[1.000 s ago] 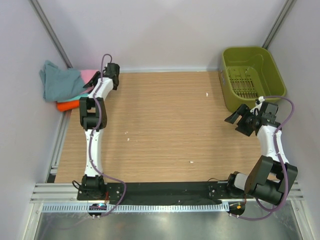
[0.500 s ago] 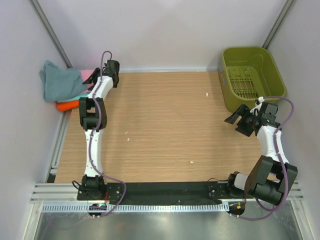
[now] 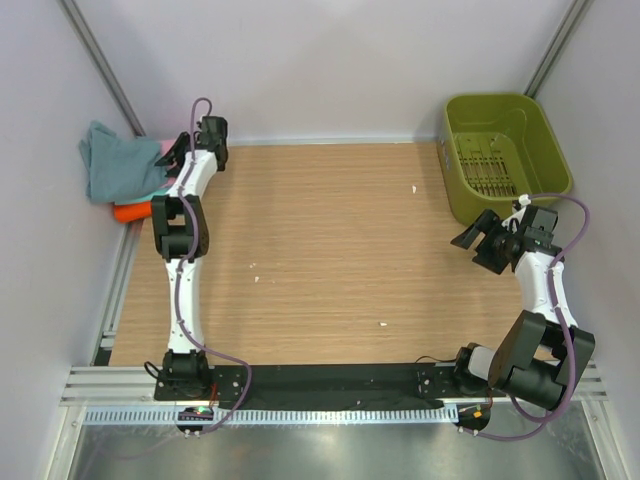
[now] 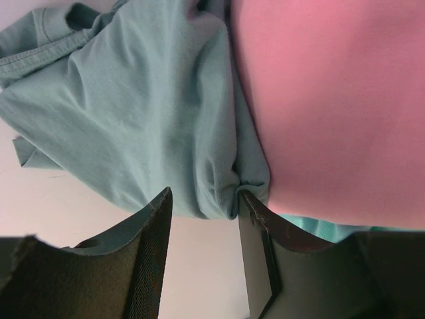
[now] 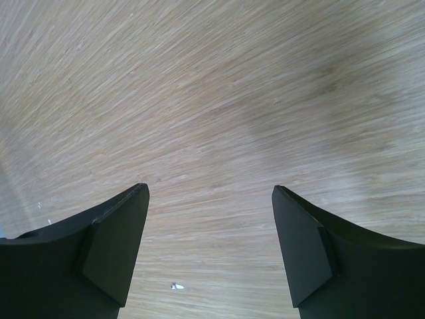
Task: Fold and stack the t-shirts
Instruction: Neatly place the folded tshirt to the corner
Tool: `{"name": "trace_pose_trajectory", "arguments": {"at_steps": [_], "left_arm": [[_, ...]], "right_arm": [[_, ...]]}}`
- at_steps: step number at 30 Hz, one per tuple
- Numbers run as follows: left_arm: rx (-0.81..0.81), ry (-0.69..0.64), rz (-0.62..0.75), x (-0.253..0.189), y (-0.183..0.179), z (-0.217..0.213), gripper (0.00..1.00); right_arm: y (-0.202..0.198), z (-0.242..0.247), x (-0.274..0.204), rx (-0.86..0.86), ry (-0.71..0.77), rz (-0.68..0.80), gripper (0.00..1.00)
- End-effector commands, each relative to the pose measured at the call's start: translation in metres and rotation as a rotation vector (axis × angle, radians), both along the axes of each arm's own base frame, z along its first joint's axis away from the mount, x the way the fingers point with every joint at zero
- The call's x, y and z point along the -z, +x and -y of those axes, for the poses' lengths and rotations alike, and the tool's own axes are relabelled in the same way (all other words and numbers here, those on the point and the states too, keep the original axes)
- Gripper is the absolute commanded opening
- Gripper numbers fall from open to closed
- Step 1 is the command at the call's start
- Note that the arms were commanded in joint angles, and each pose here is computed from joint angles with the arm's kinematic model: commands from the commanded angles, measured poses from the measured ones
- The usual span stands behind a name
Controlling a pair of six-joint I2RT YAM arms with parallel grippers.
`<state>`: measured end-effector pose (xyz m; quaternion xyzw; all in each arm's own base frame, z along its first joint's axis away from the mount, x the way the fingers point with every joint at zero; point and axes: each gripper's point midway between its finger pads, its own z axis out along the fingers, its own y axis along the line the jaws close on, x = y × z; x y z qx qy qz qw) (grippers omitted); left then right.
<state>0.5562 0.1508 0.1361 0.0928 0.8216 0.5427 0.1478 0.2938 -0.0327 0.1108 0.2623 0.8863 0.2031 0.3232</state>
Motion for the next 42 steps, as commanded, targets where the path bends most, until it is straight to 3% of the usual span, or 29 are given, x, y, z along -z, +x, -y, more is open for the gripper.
{"name": "trace_pose_trajectory", "arguments": {"at_steps": [1, 12, 35, 38, 42], "left_arm": [[0.019, -0.009, -0.002, 0.002, 0.000, 0.006, 0.45], [0.027, -0.034, -0.013, 0.011, -0.003, 0.015, 0.45], [0.025, -0.034, -0.008, 0.017, 0.006, 0.013, 0.34], [0.022, -0.046, -0.013, 0.020, 0.005, 0.012, 0.26], [0.021, -0.080, -0.011, 0.021, 0.003, 0.014, 0.00]], "right_arm": [[0.003, 0.006, -0.009, 0.004, -0.035, 0.042, 0.81], [0.002, 0.006, -0.005, 0.006, -0.030, 0.034, 0.81], [-0.002, 0.008, -0.001, 0.020, -0.031, 0.030, 0.81], [-0.003, 0.008, 0.000, 0.018, -0.032, 0.025, 0.81], [-0.004, 0.010, 0.000, 0.022, -0.038, 0.026, 0.81]]}}
